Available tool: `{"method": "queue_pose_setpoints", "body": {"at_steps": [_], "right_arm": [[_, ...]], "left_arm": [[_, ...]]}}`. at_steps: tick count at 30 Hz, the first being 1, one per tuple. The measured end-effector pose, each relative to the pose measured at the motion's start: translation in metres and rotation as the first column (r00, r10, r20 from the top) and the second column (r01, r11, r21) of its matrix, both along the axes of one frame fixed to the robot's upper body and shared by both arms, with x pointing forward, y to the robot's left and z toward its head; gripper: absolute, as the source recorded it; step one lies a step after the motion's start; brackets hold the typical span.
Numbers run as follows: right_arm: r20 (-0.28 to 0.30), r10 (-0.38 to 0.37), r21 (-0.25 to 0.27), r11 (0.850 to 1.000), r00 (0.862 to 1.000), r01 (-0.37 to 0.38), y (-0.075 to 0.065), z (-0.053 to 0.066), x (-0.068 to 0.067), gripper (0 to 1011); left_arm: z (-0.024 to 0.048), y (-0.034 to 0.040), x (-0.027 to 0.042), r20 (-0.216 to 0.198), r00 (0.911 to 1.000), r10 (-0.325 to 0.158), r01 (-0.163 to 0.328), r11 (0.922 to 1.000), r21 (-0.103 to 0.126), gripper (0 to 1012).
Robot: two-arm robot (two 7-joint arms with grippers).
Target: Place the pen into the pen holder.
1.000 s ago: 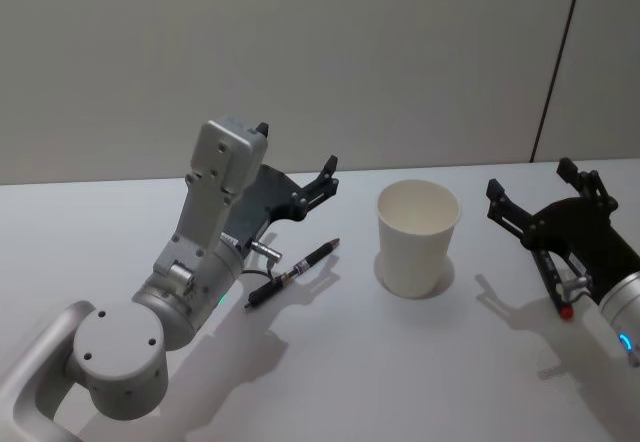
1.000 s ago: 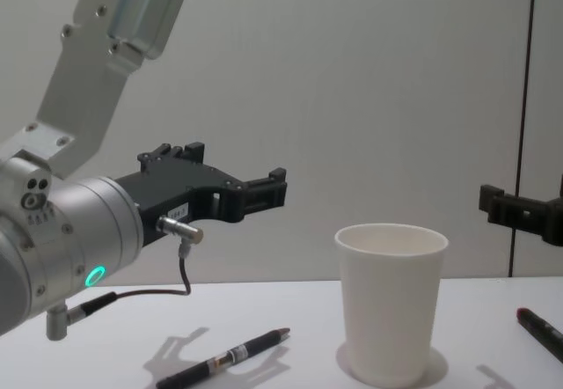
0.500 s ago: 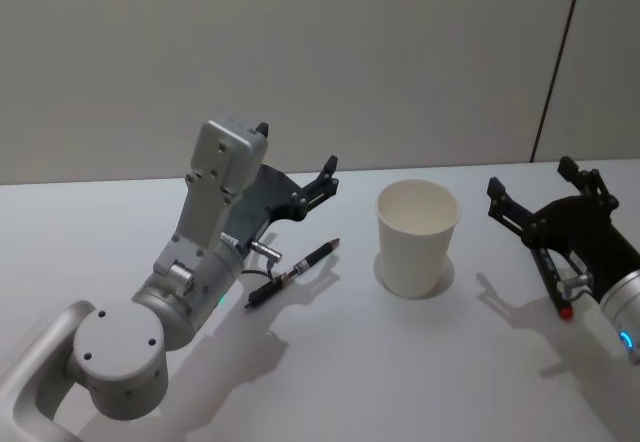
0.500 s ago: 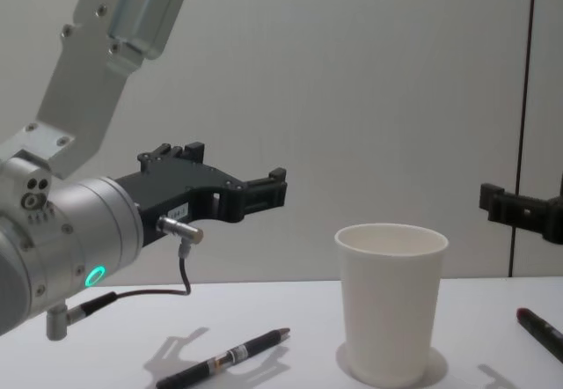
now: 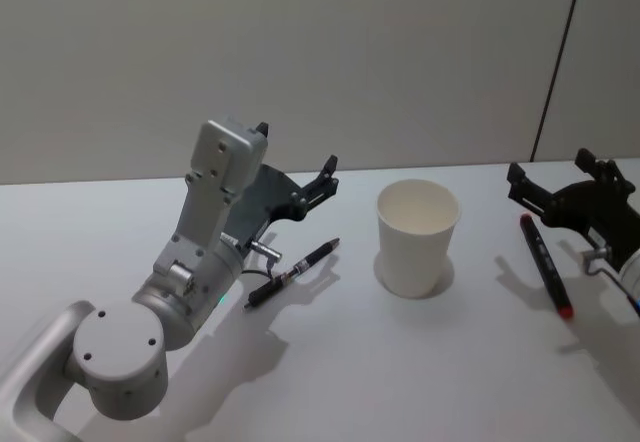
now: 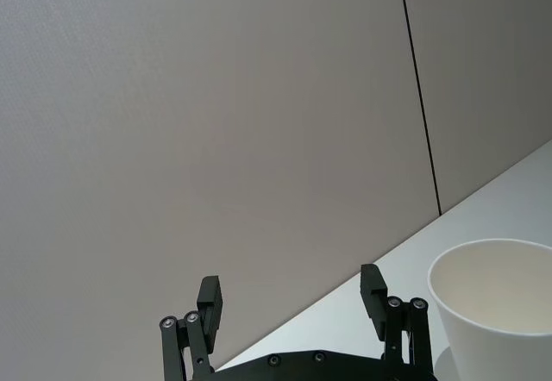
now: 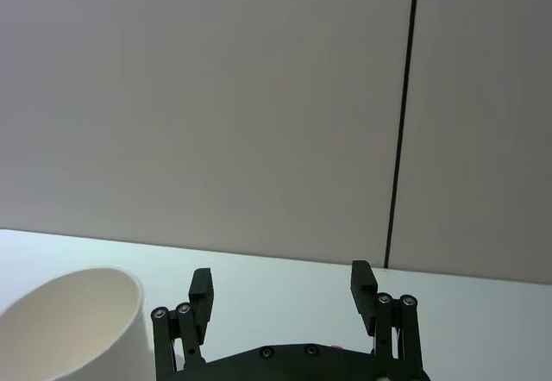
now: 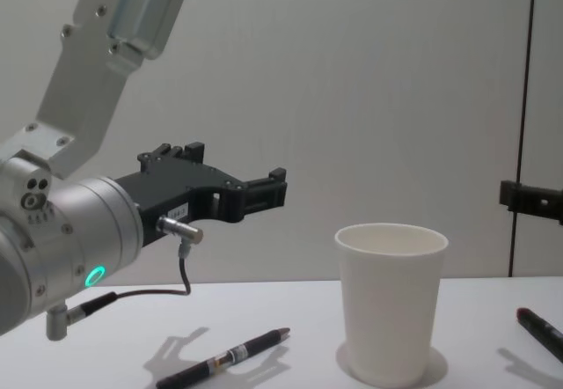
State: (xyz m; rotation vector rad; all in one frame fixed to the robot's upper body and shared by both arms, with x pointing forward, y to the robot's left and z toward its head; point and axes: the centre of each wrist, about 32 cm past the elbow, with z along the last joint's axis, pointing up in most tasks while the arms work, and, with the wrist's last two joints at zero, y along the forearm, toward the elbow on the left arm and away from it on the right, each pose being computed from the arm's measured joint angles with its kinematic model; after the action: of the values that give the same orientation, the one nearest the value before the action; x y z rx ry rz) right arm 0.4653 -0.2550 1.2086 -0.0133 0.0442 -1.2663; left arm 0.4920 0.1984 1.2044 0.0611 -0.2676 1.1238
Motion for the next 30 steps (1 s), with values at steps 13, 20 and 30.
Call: {"method": "queue_pose_setpoints", "body": {"at_steps": [13, 20, 30], "right_arm": [[-0.171, -0.028, -0.017, 1.000, 0.985, 0.026, -0.015, 0.018, 0.028, 1001], [-0.273, -0.040, -0.050, 0.998, 0.961, 0.027, -0.018, 0.025, 0.045, 1001], [-0.419, -0.072, -0.125, 0.992, 0.905, 0.021, -0.013, 0.030, 0.073, 1001]], "left_arm": [[0.0000, 0.0000, 0.0000, 0.000, 1.0000, 0.000, 0.000, 1.0000, 0.000, 1001], [0.0000, 0.0000, 0.0000, 0.000, 1.0000, 0.000, 0.000, 1.0000, 0.000, 1001], [0.0000, 0.0000, 0.0000, 0.000, 1.0000, 0.000, 0.000, 1.0000, 0.000, 1001]]}}
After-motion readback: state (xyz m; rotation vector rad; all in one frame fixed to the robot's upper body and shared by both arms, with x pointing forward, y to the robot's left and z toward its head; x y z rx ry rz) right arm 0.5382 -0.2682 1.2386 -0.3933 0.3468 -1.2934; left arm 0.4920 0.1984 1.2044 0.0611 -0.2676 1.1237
